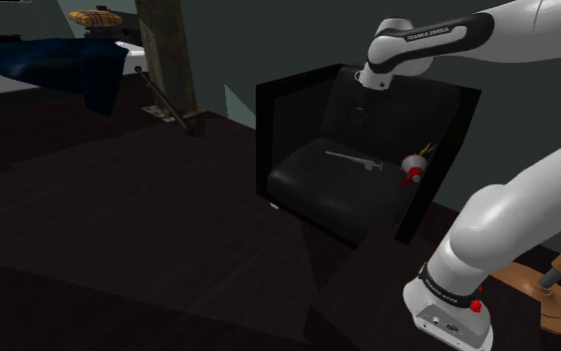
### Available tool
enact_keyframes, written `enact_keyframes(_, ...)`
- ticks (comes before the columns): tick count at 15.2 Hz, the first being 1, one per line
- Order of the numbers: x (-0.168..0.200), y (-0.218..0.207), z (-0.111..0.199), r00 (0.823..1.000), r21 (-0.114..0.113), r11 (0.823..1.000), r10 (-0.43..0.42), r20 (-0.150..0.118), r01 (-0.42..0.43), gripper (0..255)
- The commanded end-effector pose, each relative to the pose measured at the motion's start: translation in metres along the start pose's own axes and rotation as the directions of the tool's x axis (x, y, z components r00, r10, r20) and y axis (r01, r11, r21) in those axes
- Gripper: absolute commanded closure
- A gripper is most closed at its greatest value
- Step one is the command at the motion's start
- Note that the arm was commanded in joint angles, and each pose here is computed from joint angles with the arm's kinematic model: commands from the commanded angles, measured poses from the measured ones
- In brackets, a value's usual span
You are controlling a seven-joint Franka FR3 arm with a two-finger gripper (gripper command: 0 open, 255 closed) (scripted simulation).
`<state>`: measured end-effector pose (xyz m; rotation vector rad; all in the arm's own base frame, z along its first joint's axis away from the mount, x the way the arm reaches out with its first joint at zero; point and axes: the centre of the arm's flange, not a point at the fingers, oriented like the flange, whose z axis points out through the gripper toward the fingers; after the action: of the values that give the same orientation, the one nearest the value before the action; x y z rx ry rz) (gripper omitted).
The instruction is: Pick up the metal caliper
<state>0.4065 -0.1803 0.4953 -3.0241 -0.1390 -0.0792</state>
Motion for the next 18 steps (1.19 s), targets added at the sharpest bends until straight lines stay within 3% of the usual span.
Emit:
enact_keyframes(1, 0.008, 0.024, 0.014, 1.0, -0.001, 1.0, -0.001, 0.014, 0.001, 0)
enact_keyframes(18, 0.071, 0.214, 0.126, 0.992, 0.0, 1.0, -0.004, 0.127, 0.004, 0)
